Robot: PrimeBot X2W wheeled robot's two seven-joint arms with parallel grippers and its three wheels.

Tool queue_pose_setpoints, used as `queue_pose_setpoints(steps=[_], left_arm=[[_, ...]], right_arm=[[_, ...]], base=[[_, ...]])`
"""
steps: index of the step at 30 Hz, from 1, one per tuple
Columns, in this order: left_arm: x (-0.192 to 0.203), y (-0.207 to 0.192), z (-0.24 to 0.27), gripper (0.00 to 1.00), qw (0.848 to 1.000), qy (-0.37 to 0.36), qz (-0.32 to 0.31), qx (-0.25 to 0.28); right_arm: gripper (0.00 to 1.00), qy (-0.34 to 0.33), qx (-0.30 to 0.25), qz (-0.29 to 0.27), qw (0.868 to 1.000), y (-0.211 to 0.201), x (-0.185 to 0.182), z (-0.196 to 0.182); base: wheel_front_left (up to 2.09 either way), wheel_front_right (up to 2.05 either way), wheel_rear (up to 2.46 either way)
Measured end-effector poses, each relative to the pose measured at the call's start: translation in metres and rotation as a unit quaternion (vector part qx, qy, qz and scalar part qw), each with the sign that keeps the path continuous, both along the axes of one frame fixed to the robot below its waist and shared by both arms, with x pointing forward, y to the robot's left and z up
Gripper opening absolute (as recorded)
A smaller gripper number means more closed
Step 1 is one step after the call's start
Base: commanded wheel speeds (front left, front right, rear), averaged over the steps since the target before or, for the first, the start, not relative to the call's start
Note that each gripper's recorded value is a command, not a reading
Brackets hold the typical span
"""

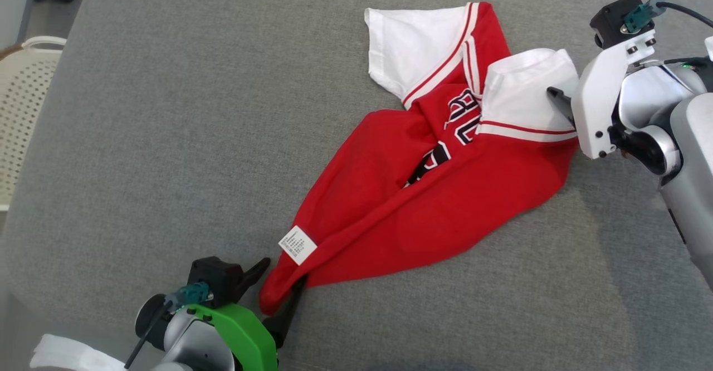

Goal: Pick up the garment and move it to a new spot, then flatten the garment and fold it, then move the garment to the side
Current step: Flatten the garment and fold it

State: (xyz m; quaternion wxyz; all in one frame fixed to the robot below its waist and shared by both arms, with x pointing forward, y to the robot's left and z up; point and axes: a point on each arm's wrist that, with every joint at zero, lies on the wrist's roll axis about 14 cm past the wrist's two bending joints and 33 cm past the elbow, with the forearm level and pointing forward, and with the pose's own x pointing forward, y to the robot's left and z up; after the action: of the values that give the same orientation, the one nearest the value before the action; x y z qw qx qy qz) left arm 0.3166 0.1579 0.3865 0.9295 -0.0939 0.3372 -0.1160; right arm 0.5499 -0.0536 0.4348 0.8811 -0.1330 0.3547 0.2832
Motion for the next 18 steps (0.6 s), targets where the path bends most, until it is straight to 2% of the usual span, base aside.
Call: queue_pose_setpoints(steps=[6, 7, 8, 10, 11, 12, 18], left_arm=[[-0.007, 0.004, -0.006, 1.00, 1.000, 0.013, 0.010, 0.001], [-0.009, 0.004, -0.008, 0.81, 1.000, 0.020, 0.011, 0.001], [-0.011, 0.005, -0.011, 0.49, 1.000, 0.026, 0.013, -0.001], [-0.015, 0.004, -0.014, 0.25, 0.999, 0.034, 0.013, -0.003], [-0.016, 0.004, -0.015, 0.08, 0.999, 0.035, 0.013, -0.003], [-0.016, 0.004, -0.016, 0.00, 0.999, 0.036, 0.014, -0.004], [-0.013, 0.003, -0.020, 0.00, 0.999, 0.032, 0.013, -0.010]], right_arm=[[1.00, 0.025, -0.005, 0.001, 1.000, 0.011, 0.009, -0.021], [1.00, 0.029, -0.005, 0.001, 1.000, 0.013, 0.010, -0.024], [1.00, 0.032, -0.005, 0.001, 0.999, 0.015, 0.011, -0.027], [1.00, 0.037, -0.003, 0.001, 0.999, 0.018, 0.012, -0.032], [0.58, 0.040, 0.002, 0.001, 0.999, 0.020, 0.012, -0.034], [0.01, 0.040, 0.009, 0.001, 0.999, 0.022, 0.013, -0.034], [0.00, 0.038, 0.046, 0.015, 0.998, 0.035, 0.008, -0.028]], base=[[0.00, 0.00, 0.00], [0.00, 0.00, 0.00], [0.00, 0.00, 0.00], [0.00, 0.00, 0.00], [0.00, 0.00, 0.00], [0.00, 0.00, 0.00], [0.00, 0.00, 0.00]])
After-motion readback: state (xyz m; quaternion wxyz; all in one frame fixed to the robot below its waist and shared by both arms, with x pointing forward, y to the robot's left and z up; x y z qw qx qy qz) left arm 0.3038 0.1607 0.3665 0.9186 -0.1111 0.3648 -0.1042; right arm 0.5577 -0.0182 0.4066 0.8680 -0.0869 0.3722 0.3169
